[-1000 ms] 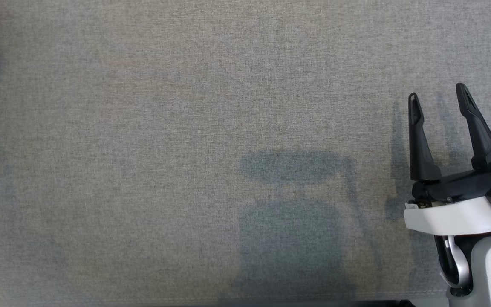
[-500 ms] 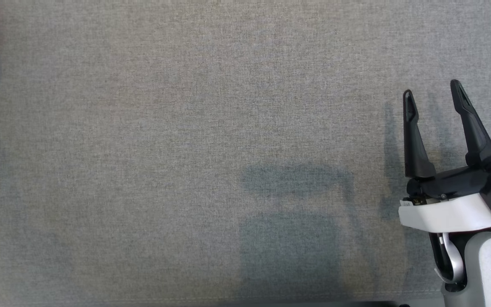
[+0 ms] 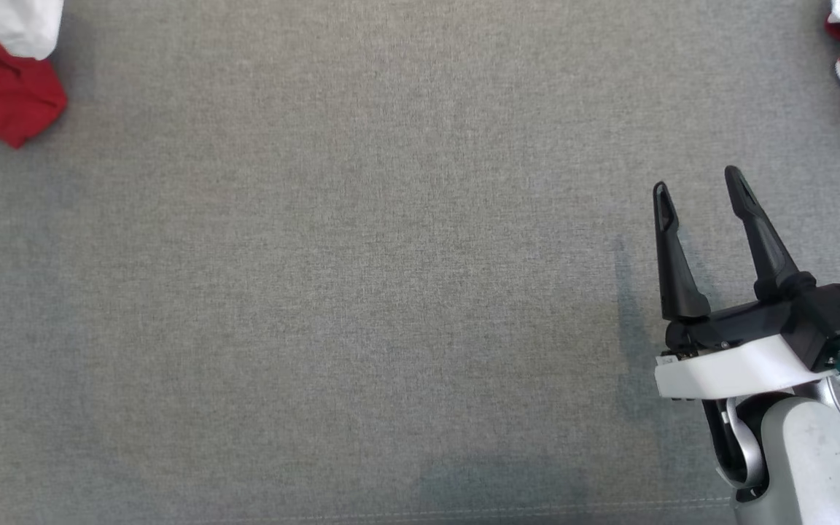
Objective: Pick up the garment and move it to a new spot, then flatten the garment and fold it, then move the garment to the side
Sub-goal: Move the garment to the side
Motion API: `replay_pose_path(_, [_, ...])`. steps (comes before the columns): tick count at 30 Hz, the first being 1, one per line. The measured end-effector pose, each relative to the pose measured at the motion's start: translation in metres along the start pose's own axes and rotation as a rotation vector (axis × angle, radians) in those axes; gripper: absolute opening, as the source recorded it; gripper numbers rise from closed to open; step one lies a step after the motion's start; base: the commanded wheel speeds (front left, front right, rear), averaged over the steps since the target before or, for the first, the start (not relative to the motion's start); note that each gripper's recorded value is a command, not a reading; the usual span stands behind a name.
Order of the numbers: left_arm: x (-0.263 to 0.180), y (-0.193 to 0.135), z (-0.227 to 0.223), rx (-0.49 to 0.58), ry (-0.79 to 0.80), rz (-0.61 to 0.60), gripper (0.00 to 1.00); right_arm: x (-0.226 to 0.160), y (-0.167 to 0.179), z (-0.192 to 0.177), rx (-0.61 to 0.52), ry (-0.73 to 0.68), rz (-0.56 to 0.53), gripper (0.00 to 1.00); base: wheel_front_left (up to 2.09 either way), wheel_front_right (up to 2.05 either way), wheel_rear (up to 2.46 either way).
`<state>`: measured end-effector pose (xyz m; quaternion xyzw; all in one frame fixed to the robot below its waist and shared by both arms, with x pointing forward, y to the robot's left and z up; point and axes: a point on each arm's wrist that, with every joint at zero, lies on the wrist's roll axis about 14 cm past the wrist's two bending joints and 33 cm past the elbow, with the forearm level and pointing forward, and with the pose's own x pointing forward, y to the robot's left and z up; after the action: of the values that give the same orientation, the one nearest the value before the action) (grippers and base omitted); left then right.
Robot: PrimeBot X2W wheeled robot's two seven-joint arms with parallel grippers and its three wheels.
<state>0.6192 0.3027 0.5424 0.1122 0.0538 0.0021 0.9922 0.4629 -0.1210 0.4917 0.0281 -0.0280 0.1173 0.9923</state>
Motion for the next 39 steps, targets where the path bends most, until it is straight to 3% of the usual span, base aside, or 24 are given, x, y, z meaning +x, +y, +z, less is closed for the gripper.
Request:
replay_pose_path(10, [-0.037, -0.092, 0.13, 0.016, -0.276, -0.238, 0.0, -0.03, 0.005, 0.042, 0.032, -0.093, -0.008, 1.0, 0.0, 0.0, 0.0])
replay_pose_path(14, [-0.058, -0.125, 0.162, 0.02, -0.346, -0.326, 0.0, -0.039, 0.005, 0.055, 0.035, -0.124, -0.015, 1.0, 0.0, 0.0, 0.0])
replay_pose_path(22, [-0.126, -0.211, 0.252, 0.052, -0.551, -0.552, 0.0, -0.068, -0.003, 0.079, 0.043, -0.189, -0.055, 1.0, 0.0, 0.0, 0.0])
replay_pose_path(27, [-0.164, -0.264, 0.292, 0.001, -0.655, -0.675, 0.0, -0.085, -0.016, 0.086, 0.041, -0.21, -0.106, 1.0, 0.0, 0.0, 0.0])
replay_pose_path(30, [-0.174, -0.292, 0.287, -0.082, -0.648, -0.74, 0.0, -0.091, -0.023, 0.086, 0.044, -0.213, -0.131, 1.0, 0.0, 0.0, 0.0])
replay_pose_path(33, [-0.171, -0.313, 0.254, -0.172, -0.581, -0.771, 0.0, -0.094, -0.028, 0.08, 0.048, -0.2, -0.148, 1.0, 0.0, 0.0, 0.0])
replay_pose_path(39, [-0.146, -0.329, 0.144, -0.315, -0.334, -0.724, 0.0, -0.089, -0.034, 0.069, 0.053, -0.172, -0.163, 1.0, 0.0, 0.0, 0.0])
